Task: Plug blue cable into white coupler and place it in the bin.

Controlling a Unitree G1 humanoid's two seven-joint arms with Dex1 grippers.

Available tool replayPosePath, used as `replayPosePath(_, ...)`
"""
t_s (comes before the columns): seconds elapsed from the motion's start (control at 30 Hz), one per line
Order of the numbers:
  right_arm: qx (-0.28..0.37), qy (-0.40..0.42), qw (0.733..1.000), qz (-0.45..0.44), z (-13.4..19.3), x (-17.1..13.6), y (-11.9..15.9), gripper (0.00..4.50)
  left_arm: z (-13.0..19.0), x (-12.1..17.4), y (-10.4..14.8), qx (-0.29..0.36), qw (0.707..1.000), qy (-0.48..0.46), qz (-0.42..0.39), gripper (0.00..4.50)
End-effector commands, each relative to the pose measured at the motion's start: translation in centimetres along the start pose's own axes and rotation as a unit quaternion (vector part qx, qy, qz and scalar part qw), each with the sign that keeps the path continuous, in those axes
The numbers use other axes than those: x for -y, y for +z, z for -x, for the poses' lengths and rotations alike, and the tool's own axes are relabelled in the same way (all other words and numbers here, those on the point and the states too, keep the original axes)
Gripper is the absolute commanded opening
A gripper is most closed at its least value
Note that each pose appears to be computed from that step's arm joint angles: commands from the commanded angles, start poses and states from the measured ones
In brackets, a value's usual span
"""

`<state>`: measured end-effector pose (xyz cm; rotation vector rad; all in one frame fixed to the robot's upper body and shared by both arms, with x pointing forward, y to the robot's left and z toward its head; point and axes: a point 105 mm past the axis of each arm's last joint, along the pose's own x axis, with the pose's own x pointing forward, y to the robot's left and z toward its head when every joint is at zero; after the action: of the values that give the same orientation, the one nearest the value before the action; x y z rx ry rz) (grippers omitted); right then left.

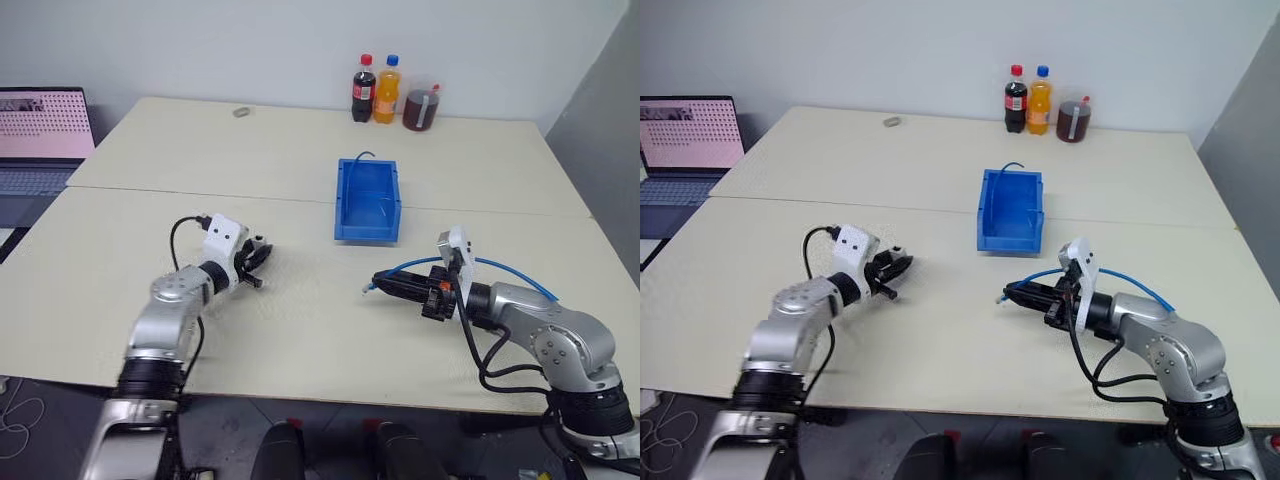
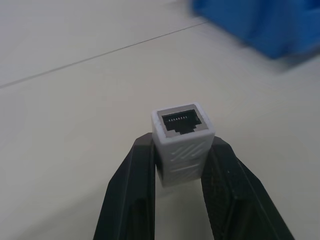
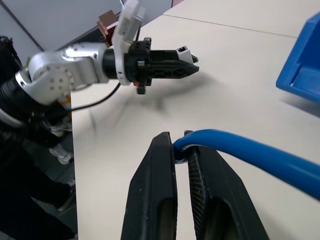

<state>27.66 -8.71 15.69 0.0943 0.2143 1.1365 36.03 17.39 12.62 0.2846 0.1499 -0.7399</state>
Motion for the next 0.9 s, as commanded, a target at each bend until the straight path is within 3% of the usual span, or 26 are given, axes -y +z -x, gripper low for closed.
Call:
replayPosePath(0.03, -0.009, 0.013, 0.998, 0.059, 0.5, -1.1, 0.7, 0.05, -0.5, 3.7, 1.5, 0.014, 0.988, -0.141, -0.061, 0.92)
replayPosePath(0.33, -0.017, 0.02, 0.991, 0.133, -0.7, -2.2, 1.1, 0.05, -1.9, 9.3, -0.1, -0.022, 0.94, -0.325, -0.106, 0.92)
replayPosePath(0.53, -0.026, 0.026, 0.986, 0.162, -2.1, -2.1, 1.2, 0.05, -3.2, 10.0, -2.2, -0.054, 0.927, -0.347, -0.132, 0.9)
replayPosePath(0.9, -0.071, 0.062, 0.971, 0.222, -5.2, -1.1, -0.2, 0.05, -3.9, 10.4, -3.2, -0.067, 0.915, -0.372, -0.144, 0.9)
